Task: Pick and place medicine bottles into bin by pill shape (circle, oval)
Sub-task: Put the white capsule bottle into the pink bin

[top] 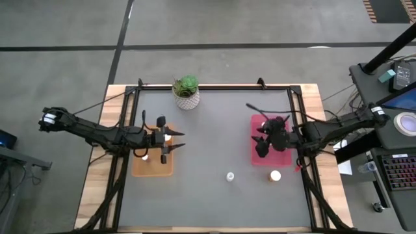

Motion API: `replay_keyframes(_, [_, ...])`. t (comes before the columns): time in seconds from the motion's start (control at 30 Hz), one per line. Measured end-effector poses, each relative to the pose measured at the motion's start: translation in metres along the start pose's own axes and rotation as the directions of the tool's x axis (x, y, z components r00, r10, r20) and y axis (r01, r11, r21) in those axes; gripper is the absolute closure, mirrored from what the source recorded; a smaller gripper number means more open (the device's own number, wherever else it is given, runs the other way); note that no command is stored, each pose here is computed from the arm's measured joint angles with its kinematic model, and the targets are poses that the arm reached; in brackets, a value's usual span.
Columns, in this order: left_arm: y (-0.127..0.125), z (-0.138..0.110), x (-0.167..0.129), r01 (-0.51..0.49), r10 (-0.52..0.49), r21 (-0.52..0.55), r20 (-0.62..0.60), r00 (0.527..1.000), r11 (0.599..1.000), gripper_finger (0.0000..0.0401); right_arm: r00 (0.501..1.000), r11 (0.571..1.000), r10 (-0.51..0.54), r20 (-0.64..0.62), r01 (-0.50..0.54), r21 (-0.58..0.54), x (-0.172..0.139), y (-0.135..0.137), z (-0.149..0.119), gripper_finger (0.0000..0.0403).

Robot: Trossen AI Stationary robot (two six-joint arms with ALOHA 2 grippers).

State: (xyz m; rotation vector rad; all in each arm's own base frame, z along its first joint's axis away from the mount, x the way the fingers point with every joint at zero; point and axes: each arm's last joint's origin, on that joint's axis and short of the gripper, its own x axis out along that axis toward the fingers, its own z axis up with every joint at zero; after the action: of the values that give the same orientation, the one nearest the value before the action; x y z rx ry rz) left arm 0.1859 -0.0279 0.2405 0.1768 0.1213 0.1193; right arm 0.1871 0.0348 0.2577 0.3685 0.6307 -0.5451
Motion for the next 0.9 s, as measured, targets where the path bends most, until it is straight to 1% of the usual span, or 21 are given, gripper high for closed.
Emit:
replay_keyframes(0.13, [-0.004,0.006,0.011,0.013,-0.014,-0.061,-0.001,1.000,0.998,0.0234,0.986,0.985,0.052,0.157,-0.025,-0.172,-0.009,0.017,0.003,0.0197])
replay_keyframes(0.23, [-0.011,0.010,0.024,0.029,-0.030,-0.050,-0.032,0.999,0.998,0.0234,0.959,0.961,0.093,0.267,-0.016,-0.276,-0.015,0.027,0.007,0.0197])
replay_keyframes(0.3, [-0.016,0.016,0.034,0.038,-0.040,-0.046,-0.041,0.998,0.998,0.0235,0.938,0.941,0.138,0.317,-0.025,-0.336,-0.017,0.032,0.009,0.0197])
replay_keyframes(0.4, [-0.023,0.024,0.050,0.050,-0.052,-0.039,-0.054,0.997,0.998,0.0234,0.896,0.914,0.211,0.390,-0.039,-0.404,-0.016,0.038,0.010,0.0197])
replay_keyframes(0.53, [-0.031,0.033,0.069,0.059,-0.061,-0.032,-0.074,0.995,0.998,0.0235,0.822,0.853,0.367,0.437,-0.110,-0.510,-0.010,0.041,0.005,0.0197])
replay_keyframes(0.6, [-0.034,0.036,0.077,0.062,-0.064,-0.022,-0.103,0.993,0.998,0.0235,0.772,0.834,0.423,0.475,-0.126,-0.537,-0.008,0.040,0.002,0.0197])
replay_keyframes(0.7, [-0.038,0.040,0.089,0.067,-0.068,-0.011,-0.137,0.988,0.998,0.0235,0.718,0.821,0.452,0.529,-0.102,-0.562,-0.001,0.033,-0.002,0.0199])
replay_keyframes(0.83, [-0.043,0.045,0.104,0.069,-0.070,-0.007,-0.149,0.986,0.998,0.0235,0.699,0.819,0.413,0.584,-0.005,-0.574,0.008,0.019,-0.004,0.0206])
replay_keyframes(0.9, [-0.046,0.046,0.111,0.070,-0.070,-0.005,-0.156,0.985,0.998,0.0235,0.676,0.817,0.422,0.605,0.007,-0.577,0.009,0.011,-0.003,0.0211])
